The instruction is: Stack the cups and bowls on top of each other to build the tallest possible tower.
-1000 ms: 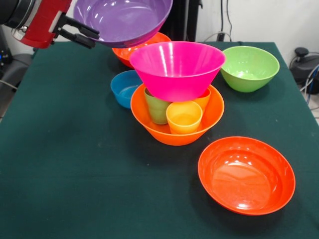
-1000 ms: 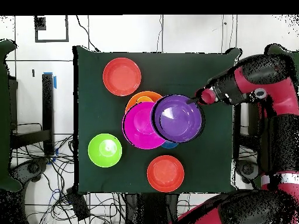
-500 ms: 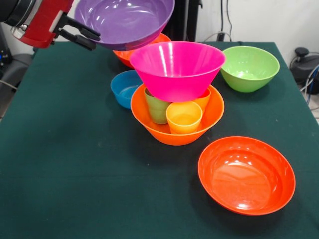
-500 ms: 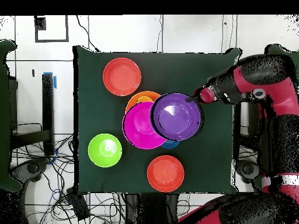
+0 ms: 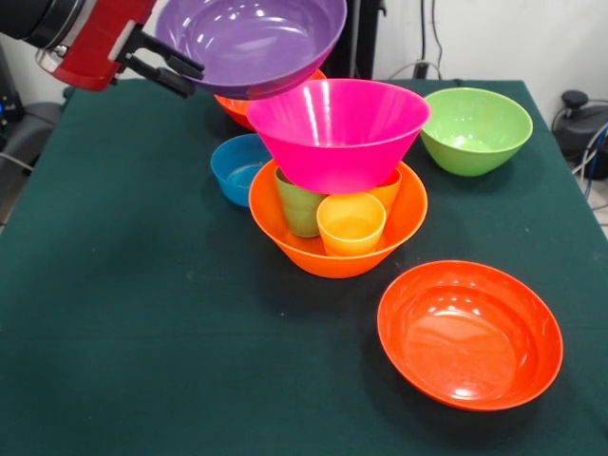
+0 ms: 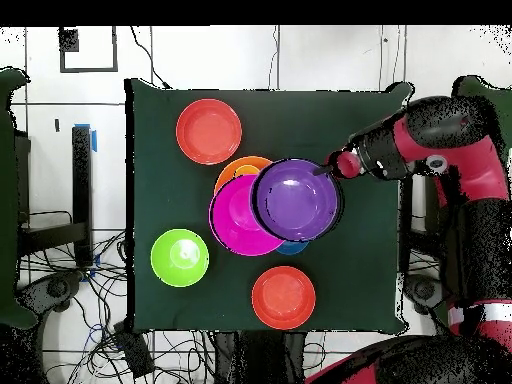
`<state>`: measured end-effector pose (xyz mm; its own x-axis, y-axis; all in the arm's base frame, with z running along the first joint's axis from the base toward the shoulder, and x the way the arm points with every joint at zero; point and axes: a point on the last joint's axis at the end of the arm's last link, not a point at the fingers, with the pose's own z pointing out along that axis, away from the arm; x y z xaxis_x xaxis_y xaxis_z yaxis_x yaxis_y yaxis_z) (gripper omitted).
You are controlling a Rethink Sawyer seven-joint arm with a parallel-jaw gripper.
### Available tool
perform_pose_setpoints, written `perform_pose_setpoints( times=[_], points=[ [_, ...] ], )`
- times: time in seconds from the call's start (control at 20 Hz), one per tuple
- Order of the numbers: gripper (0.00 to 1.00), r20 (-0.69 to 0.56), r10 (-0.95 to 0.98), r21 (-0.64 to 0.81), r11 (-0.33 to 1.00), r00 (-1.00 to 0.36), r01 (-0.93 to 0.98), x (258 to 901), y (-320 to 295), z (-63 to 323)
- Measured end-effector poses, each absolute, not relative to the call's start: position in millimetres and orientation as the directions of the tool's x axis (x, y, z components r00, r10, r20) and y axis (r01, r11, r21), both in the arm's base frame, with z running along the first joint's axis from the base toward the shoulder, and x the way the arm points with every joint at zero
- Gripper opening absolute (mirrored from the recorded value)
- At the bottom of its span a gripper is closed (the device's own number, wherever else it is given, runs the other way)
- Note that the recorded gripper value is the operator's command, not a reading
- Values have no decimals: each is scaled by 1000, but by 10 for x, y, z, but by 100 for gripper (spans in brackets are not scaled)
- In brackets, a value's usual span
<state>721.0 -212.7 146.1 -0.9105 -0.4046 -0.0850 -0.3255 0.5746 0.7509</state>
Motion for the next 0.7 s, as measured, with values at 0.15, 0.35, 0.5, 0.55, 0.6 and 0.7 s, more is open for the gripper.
perform_pose_setpoints(
  times=[0.15,0.35,0.5,0.55,0.6,0.7],
  points=[
    [0,-92,-397,743,583,-913,-328,7201,-2072,1451],
    [0,-103,-383,740,587,-918,-327,7203,-2022,1436],
    [0,-107,-374,744,585,-921,-323,7195,-1981,1409],
    [0,-107,-372,743,586,-922,-323,7192,-1971,1399],
    [0,-108,-370,743,586,-923,-322,7190,-1962,1389],
    [0,-109,-368,741,589,-924,-322,7184,-1947,1374]
  ],
)
